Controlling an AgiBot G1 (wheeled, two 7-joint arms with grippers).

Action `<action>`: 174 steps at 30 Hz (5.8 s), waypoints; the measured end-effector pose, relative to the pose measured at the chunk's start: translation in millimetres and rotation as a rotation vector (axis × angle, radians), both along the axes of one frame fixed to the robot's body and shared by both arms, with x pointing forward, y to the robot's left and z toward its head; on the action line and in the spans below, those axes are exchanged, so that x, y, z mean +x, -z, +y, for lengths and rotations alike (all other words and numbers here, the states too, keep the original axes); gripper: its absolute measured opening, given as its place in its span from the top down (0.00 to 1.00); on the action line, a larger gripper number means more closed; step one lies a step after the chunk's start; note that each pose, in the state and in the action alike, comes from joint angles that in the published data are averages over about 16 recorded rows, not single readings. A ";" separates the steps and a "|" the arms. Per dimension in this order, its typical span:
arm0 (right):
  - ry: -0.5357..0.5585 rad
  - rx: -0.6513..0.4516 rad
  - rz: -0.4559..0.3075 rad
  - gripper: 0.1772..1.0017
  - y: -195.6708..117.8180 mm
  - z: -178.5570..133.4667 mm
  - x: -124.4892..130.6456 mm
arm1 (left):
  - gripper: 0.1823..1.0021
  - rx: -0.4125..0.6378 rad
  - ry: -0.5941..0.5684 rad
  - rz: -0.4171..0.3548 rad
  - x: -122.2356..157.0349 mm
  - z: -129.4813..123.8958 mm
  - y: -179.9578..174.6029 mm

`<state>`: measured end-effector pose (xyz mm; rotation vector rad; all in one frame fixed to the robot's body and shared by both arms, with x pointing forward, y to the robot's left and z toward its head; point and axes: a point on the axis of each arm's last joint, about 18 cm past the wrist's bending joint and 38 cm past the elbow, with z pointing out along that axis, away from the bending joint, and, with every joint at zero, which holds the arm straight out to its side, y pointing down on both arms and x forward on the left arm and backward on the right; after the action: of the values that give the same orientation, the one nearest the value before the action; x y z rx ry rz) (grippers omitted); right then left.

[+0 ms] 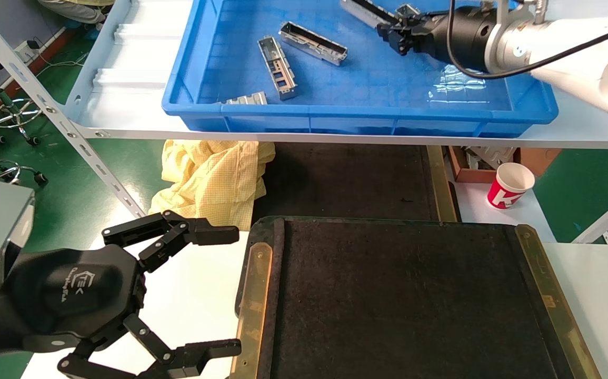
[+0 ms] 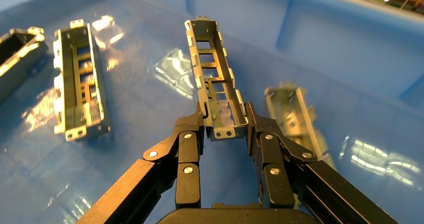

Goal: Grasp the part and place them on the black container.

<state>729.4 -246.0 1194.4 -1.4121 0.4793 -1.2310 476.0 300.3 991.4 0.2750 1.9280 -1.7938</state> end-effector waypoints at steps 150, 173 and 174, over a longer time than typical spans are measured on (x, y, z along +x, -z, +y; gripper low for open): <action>-0.500 -0.570 0.297 0.75 300.7 -1.7 -36.4 | 0.00 0.000 0.000 0.000 0.0 0.0 0.0; -0.573 -0.575 0.229 0.26 271.1 -12.1 -54.6 | 0.00 0.000 0.000 0.000 0.0 0.0 0.1; -0.574 -0.576 0.228 0.25 270.3 -12.9 -55.2 | 0.00 0.000 0.000 0.000 0.1 0.0 0.1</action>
<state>674.2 -258.8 924.1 -2.0105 -0.1591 -0.7591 476.1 300.3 991.3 0.2745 1.9281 -1.7940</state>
